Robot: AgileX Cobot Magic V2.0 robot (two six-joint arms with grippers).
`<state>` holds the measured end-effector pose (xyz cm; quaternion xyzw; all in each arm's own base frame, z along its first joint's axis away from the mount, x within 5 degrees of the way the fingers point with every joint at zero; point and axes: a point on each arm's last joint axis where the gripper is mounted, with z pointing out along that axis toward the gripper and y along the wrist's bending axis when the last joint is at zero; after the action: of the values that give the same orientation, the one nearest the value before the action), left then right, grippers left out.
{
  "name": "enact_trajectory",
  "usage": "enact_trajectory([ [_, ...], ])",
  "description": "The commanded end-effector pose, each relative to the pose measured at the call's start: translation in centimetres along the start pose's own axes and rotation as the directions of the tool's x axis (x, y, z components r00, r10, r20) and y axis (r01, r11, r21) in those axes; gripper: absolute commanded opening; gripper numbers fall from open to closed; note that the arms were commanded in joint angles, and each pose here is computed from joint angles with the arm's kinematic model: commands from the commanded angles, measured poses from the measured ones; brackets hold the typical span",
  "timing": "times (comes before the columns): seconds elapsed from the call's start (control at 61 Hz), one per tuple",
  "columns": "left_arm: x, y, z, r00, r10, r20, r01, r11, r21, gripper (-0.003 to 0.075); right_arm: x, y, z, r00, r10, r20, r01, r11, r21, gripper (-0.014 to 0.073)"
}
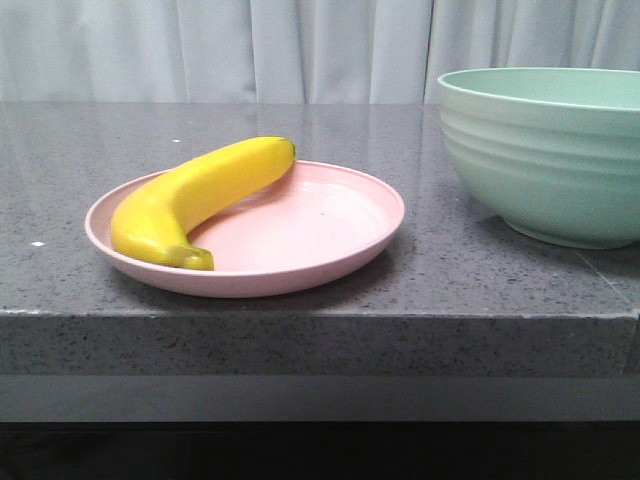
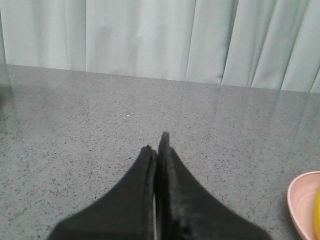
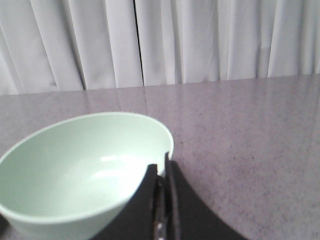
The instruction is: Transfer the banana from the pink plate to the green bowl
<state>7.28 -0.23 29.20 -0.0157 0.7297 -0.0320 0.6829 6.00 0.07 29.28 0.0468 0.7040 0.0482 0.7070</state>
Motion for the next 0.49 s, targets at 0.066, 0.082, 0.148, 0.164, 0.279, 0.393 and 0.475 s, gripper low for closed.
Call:
enact_trajectory([
  [0.066,-3.1,-0.1,1.6,0.998,-0.014,0.06,0.014,1.0,-0.003,-0.002,-3.5,0.3,2.1,1.0,-0.005,0.012,0.005,1.0,0.01,-0.0061],
  [0.082,-3.1,-0.1,1.6,0.998,-0.014,0.062,0.014,1.0,-0.004,-0.002,-3.6,0.4,2.3,1.0,-0.001,0.006,0.001,1.0,0.01,-0.0061],
  [0.148,-3.1,-0.1,1.8,0.998,-0.014,0.069,0.015,1.0,-0.005,-0.0018,-3.9,0.4,2.8,1.0,0.009,-0.002,-0.009,1.0,0.01,-0.0059],
  [0.164,-3.1,-0.1,1.8,0.998,-0.014,0.069,0.015,1.0,-0.005,-0.0016,-3.9,0.4,2.9,1.0,0.009,0.0,-0.009,1.0,0.01,-0.0056],
  [0.279,-3.1,-0.1,1.8,0.998,-0.01,0.068,0.011,1.0,-0.006,0.0126,-4.0,0.4,3.0,1.0,0.009,0.003,-0.009,1.0,0.01,0.0067],
  [0.393,-3.0,-0.1,1.9,0.998,-0.01,0.064,0.011,1.0,-0.006,0.05,-4.0,0.4,3.0,1.0,0.009,0.003,-0.009,1.0,0.01,0.0391],
  [0.475,-2.7,0.0,2.0,0.998,-0.013,0.057,0.014,1.0,-0.006,0.0671,-4.0,0.4,3.0,1.0,0.009,0.003,-0.009,1.0,0.01,0.0552],
])
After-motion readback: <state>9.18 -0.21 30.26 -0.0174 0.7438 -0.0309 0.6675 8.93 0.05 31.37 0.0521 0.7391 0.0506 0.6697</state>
